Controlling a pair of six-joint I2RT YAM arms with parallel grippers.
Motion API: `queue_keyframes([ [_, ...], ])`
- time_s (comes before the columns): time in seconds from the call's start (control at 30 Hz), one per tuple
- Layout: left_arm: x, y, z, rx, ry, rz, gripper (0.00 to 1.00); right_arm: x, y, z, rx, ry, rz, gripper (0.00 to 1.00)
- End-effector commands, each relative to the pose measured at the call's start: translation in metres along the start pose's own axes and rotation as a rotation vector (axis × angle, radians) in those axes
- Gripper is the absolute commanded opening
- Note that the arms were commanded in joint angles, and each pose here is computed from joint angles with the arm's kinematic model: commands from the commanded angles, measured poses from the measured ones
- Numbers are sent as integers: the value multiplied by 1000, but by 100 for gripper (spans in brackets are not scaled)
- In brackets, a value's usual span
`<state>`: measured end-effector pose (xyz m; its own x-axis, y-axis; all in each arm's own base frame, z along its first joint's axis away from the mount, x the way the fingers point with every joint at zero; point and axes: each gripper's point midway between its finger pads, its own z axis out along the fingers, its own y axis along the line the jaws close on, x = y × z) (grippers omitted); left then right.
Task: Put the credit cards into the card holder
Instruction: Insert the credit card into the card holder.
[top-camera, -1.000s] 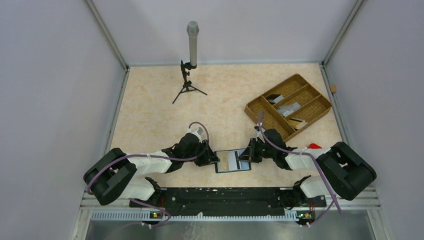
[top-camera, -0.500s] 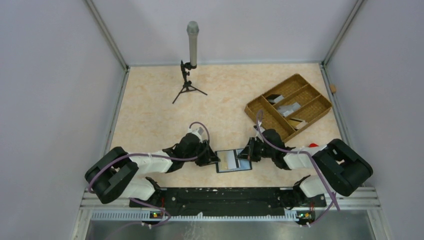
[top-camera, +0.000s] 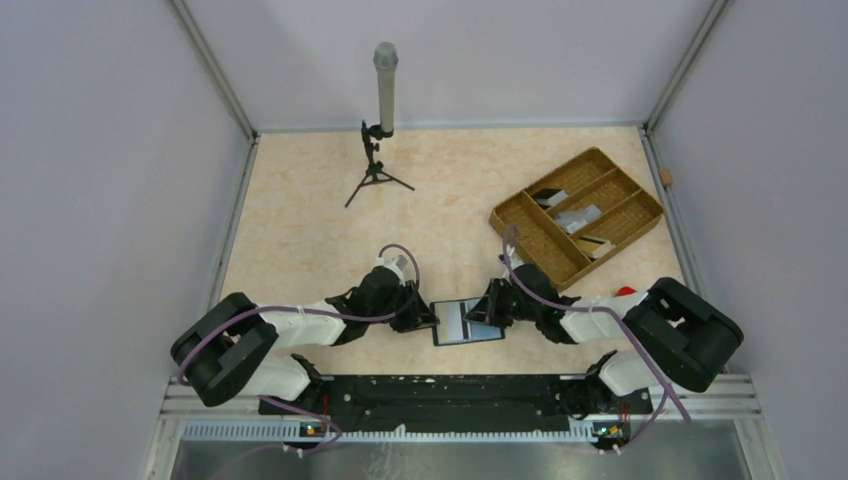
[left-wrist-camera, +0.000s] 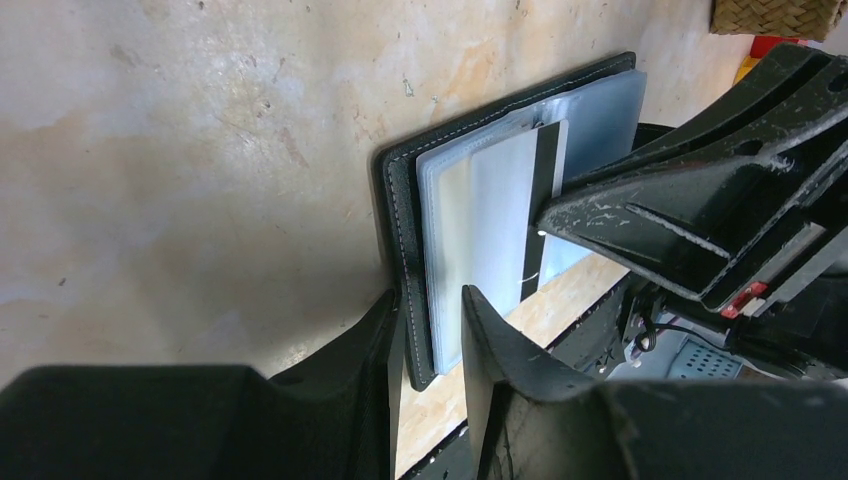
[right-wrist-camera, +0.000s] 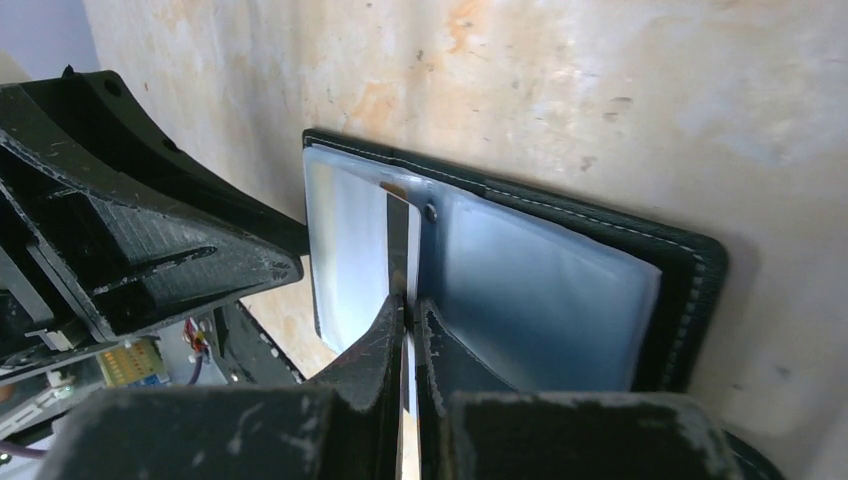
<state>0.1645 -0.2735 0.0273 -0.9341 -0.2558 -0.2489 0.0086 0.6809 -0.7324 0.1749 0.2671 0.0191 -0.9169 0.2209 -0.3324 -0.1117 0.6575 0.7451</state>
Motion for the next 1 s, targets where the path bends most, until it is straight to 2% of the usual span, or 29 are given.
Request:
queue_keyframes([
  [0.0,11,14,2,-57,36,2,31,2,1,7,71,-12,-40,0],
  [0.17,9,14,0,-58,23,2,32,-1,9,10,111,-13,-99,5],
  [0.43,6,15,-5,-68,-1,6,34,-18,3,-10,234,-55,-184,32],
  [0.6,3,11,-7,-64,-13,11,34,-23,1,-17,281,-63,-230,41],
  [0.8,2,8,-7,-53,-12,14,35,-14,4,-11,253,-30,-236,39],
  [0.97,1,7,-7,-55,-13,16,35,-11,22,-3,209,-25,-258,28],
])
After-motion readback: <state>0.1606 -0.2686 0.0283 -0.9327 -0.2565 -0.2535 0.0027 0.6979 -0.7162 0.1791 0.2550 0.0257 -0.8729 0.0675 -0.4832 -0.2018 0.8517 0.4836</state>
